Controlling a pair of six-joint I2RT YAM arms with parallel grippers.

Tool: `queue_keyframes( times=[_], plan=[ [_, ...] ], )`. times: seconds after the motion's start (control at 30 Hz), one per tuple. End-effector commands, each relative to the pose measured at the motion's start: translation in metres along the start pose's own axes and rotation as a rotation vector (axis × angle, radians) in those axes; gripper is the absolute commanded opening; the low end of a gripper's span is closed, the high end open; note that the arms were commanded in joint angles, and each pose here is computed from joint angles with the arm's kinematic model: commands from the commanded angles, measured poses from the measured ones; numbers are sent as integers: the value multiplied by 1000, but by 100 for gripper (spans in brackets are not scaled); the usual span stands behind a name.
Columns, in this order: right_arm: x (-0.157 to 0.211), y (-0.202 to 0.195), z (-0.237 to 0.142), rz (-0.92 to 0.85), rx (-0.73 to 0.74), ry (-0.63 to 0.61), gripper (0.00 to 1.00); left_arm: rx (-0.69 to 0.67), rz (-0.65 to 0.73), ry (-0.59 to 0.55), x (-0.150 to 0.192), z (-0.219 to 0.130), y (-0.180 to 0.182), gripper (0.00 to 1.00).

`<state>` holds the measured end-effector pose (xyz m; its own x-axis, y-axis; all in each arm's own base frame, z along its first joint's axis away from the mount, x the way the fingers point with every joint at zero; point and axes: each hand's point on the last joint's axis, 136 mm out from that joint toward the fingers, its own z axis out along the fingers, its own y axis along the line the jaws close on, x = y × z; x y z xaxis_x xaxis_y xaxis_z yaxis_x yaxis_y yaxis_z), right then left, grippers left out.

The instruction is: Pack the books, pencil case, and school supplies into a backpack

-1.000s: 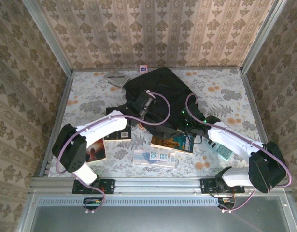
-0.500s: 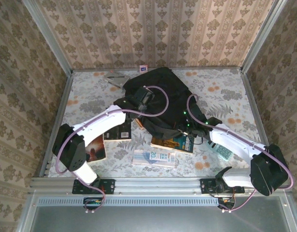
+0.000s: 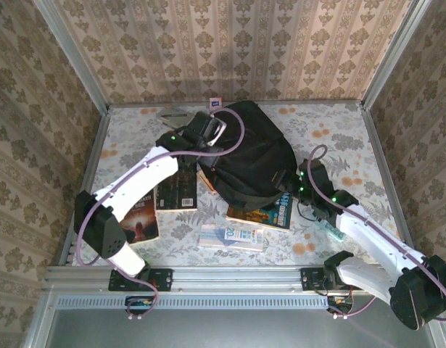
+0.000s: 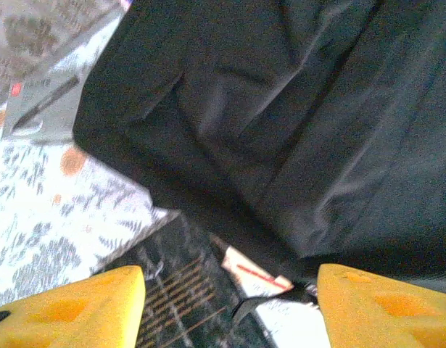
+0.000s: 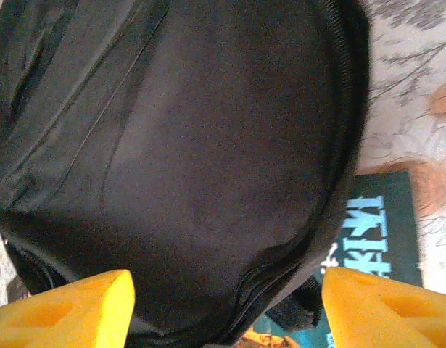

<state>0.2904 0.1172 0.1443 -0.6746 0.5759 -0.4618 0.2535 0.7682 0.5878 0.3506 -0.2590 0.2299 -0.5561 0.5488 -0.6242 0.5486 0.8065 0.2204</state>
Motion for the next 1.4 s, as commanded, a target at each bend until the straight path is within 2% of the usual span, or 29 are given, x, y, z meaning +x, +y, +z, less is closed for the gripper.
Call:
queue_keyframes(
  times=[0.0,0.13,0.33,0.53,0.6,0.67,0.77,0.87,1.13,1.37],
  plan=[
    [-11,-16,0,80,48,-40,70,153,137,44,-6,15,-49,67],
    [-10,-26,4,133,35,-23,69,119,268,94,-13,46,-71,69],
    [-6,-32,7,150,20,0,70,13,324,115,-33,85,-74,70],
    [-9,-34,11,176,-4,13,70,-42,357,156,-30,116,-73,70],
    [-10,-31,13,182,-23,21,70,-71,353,155,-32,124,-68,65],
    [-9,-26,16,179,-49,38,67,-101,342,148,-35,128,-61,55],
    [-9,-20,17,162,-70,57,63,-133,318,128,-42,131,-49,31],
    [-10,-21,15,125,-50,55,58,-145,297,112,-48,128,-39,1],
    [-16,-22,12,60,-22,42,57,-103,196,13,-73,87,-13,0],
    [-17,-2,30,47,-81,109,56,-78,151,-32,-83,56,8,0]
  ],
)
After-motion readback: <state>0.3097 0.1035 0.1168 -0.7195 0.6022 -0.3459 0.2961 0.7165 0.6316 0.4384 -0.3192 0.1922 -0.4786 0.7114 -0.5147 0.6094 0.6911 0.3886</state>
